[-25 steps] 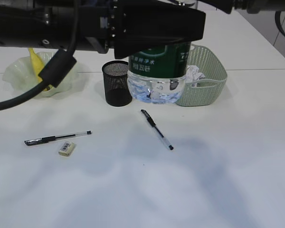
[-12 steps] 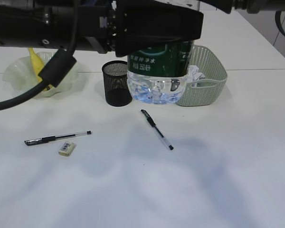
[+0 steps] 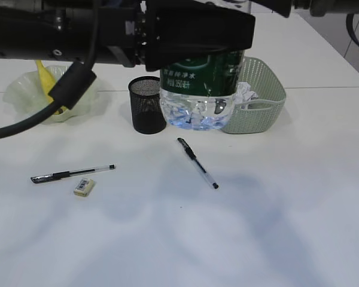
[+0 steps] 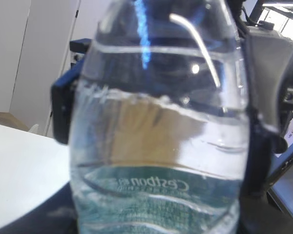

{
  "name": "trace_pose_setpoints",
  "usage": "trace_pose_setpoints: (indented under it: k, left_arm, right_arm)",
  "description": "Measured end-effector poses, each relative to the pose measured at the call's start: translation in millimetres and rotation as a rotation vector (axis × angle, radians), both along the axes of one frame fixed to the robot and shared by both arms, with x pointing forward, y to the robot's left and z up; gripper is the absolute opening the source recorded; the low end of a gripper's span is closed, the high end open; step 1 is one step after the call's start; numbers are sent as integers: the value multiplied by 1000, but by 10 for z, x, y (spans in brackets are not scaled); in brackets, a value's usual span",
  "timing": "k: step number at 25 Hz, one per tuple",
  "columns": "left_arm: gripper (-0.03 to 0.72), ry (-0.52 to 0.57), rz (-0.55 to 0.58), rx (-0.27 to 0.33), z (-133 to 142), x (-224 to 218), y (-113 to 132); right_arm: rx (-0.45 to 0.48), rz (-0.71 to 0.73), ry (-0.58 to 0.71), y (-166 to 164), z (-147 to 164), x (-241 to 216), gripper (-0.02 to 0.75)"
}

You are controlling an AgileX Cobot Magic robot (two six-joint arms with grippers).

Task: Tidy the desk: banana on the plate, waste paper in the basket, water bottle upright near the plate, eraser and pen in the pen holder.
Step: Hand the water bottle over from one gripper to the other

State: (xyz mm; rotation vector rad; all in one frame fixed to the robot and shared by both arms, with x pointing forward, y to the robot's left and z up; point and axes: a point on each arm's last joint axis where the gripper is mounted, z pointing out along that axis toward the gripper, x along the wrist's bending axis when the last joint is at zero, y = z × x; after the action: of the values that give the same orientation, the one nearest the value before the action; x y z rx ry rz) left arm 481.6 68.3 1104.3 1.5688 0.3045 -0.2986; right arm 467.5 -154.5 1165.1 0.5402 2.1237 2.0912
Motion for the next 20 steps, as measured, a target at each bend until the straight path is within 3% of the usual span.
trace_pose_setpoints:
  k: [9, 14, 20]
  left_arm:
    - [377, 2, 4, 2, -2, 4, 0]
    - [376, -8, -4, 35, -49, 7, -4]
    - [376, -15, -5, 37, -50, 7, -4]
  right_arm:
    - [-1, -8, 0, -2, -1, 7, 517]
    - [2, -20, 1, -7, 3, 15, 619]
    - [-1, -19, 0, -6, 0, 15, 643]
